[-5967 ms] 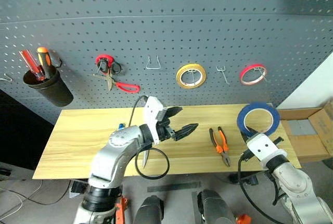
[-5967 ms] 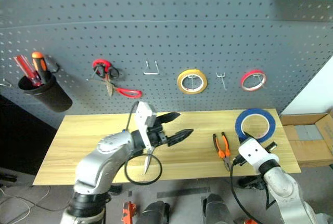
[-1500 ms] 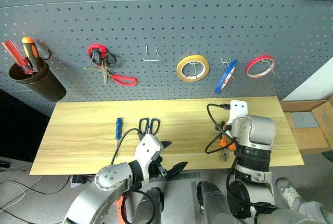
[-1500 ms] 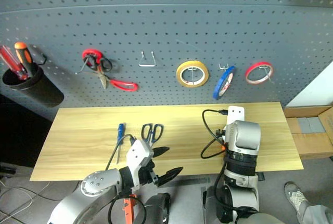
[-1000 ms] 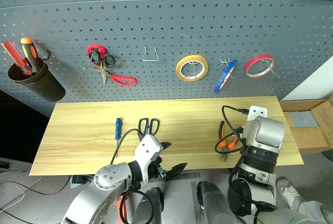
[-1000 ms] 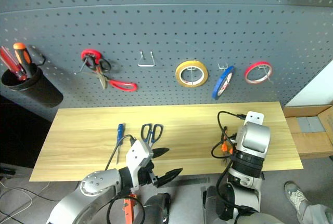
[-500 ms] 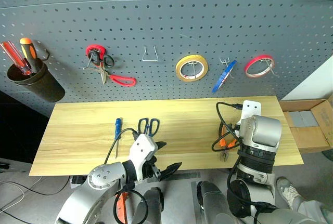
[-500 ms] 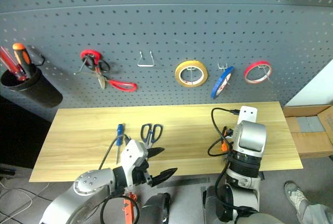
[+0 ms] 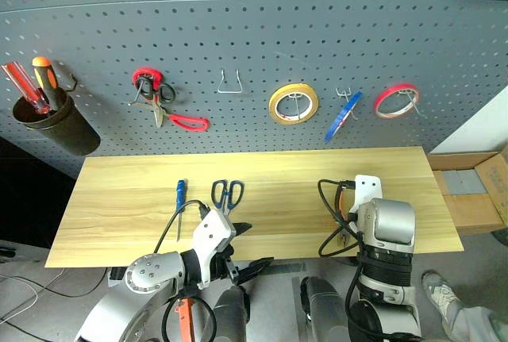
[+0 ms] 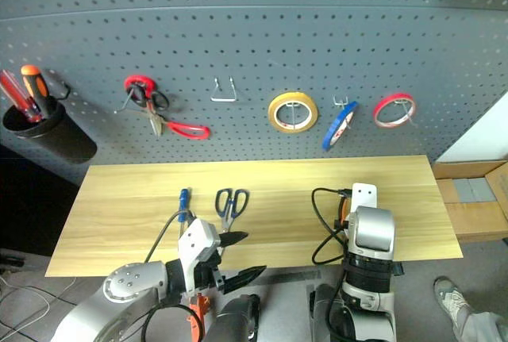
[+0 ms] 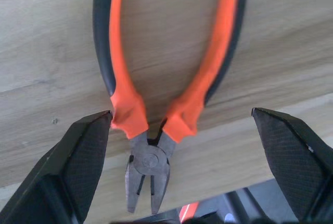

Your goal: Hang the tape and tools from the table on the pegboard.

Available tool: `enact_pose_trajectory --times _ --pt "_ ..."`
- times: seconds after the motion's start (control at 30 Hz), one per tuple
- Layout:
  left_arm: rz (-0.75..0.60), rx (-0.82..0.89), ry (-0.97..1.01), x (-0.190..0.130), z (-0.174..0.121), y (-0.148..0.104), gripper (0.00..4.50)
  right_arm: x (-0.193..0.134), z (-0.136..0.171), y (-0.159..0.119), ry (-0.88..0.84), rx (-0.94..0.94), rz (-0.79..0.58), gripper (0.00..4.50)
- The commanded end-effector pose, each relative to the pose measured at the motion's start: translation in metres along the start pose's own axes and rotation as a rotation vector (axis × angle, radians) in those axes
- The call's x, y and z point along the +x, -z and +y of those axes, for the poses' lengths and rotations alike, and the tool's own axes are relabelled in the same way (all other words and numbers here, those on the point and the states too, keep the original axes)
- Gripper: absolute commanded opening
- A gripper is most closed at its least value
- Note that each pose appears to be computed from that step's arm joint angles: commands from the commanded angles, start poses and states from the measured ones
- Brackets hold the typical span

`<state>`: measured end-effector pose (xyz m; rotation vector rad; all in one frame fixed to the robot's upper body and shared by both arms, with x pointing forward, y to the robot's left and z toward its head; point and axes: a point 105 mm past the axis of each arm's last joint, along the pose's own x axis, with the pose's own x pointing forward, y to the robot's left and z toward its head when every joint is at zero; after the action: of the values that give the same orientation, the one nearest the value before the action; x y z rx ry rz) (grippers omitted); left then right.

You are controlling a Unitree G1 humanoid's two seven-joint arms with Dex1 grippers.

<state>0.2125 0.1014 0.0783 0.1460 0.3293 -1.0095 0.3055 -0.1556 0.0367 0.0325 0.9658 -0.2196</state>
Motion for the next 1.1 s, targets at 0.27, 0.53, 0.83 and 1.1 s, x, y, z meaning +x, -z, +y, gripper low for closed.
enact_pose_trajectory --times 0.27,0.53,0.83,1.1 --pt "-0.028 0.013 0.009 -0.003 -0.007 -0.005 4.5 -0.014 0.083 0.029 -0.282 0.012 0.111 4.47" --pt "-0.032 0.007 0.007 -0.002 -0.01 -0.005 4.5 0.0 0.079 0.032 -0.31 -0.081 0.158 4.47" --pt "-0.036 0.005 0.011 0.0 -0.011 -0.006 4.5 0.012 0.063 0.02 -0.291 -0.135 0.18 4.47" --pt "-0.04 0.01 0.012 0.002 -0.01 -0.009 4.5 0.02 0.044 0.009 -0.224 -0.145 0.187 4.47"
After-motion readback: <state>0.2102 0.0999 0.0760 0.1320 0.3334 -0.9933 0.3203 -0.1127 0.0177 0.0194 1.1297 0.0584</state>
